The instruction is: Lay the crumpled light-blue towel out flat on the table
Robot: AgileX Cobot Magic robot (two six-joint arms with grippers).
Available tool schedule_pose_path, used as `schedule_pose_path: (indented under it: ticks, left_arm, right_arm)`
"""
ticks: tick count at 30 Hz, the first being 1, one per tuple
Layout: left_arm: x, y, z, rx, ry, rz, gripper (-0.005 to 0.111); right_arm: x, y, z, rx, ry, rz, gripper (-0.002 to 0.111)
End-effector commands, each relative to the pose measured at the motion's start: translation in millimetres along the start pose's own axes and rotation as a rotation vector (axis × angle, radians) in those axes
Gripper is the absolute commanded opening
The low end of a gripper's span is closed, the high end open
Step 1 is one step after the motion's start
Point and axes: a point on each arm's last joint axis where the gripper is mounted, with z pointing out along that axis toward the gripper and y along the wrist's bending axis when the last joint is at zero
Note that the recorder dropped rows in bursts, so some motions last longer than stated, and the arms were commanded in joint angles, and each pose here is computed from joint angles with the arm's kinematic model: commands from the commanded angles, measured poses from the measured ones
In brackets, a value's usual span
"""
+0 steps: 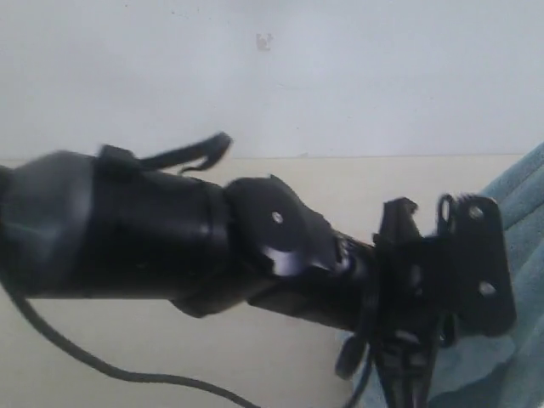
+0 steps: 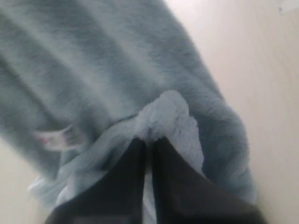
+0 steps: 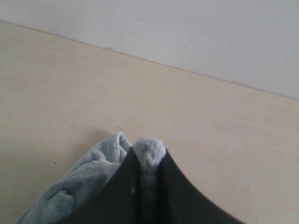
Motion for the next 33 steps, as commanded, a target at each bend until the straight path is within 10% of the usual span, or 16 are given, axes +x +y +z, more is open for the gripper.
schedule_pose_path:
  ticks: [1, 10, 16, 23, 33]
  left_arm:
    - [13, 28.4, -55, -0.208, 0.002, -0.163, 0.004]
    - [51, 49.9, -190, -0.669, -0.054, -0.456, 0.004]
    - [76, 28.5, -261, -0.979, -0.083, -0.68, 0.004]
    - [100, -1.6, -315, -1.223, 0.131, -0.69, 0.004]
    - [108, 5.2, -281, -1.101, 0.177, -0.701, 0.004]
  right_arm:
    - [-1, 0, -1, 0.006, -0.014, -0.003, 0.0]
    - [2, -10, -2, 0.111, 0.024, 0.0, 0.0]
    - [8, -15, -3, 0.164, 0.082, 0.017, 0.0]
    - [11, -21, -13, 0.248, 0.099, 0.019, 0.0]
    - [15, -18, -16, 0.224, 0.128, 0.021, 0.0]
